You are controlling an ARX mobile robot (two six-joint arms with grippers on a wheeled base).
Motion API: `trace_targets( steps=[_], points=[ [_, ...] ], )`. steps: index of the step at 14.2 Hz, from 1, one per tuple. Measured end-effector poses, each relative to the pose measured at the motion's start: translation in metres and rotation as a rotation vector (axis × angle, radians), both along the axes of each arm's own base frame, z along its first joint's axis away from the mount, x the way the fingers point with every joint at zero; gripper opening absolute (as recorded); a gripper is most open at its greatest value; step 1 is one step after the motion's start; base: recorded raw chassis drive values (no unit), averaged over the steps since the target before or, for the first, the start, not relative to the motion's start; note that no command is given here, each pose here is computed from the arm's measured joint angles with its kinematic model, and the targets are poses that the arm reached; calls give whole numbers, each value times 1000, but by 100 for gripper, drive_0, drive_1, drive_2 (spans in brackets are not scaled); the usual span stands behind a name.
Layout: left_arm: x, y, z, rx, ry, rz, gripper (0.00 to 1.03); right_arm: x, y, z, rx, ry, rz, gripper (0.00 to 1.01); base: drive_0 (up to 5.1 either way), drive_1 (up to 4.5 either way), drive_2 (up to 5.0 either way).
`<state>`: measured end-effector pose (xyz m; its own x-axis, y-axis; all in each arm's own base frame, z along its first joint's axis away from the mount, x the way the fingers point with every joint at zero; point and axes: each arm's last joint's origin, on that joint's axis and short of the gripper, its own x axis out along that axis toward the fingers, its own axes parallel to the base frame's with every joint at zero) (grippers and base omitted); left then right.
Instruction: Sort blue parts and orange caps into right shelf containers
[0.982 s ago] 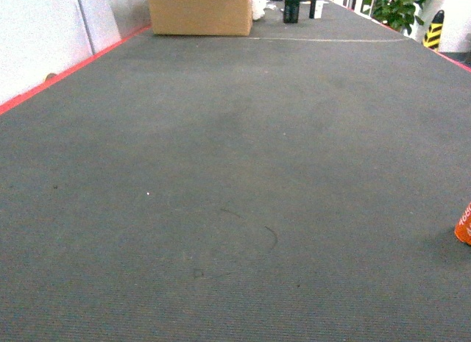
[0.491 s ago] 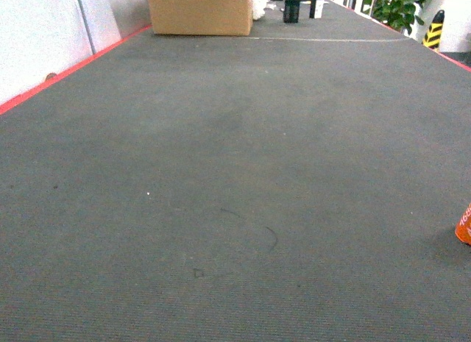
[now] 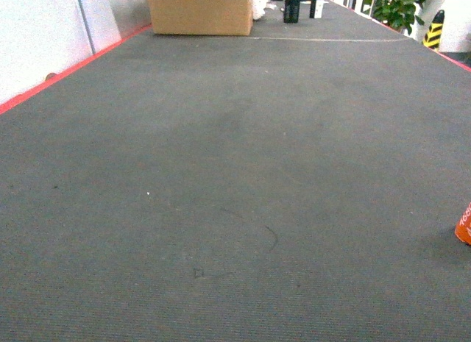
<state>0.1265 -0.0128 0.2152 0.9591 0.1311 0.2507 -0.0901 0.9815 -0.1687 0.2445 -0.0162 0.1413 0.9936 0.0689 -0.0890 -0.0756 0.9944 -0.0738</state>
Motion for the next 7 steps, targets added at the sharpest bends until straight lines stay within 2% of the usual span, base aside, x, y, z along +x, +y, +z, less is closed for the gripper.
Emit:
trace_targets(
  steps=[4, 7],
  points=[
    [0, 0, 0, 0, 0, 0, 44, 21, 6, -4, -15, 1, -3, 98, 0, 0, 0],
    [0, 0, 0, 0, 0, 0, 44, 33, 6, -12, -34, 23, -16, 98, 0, 0, 0]
  ],
)
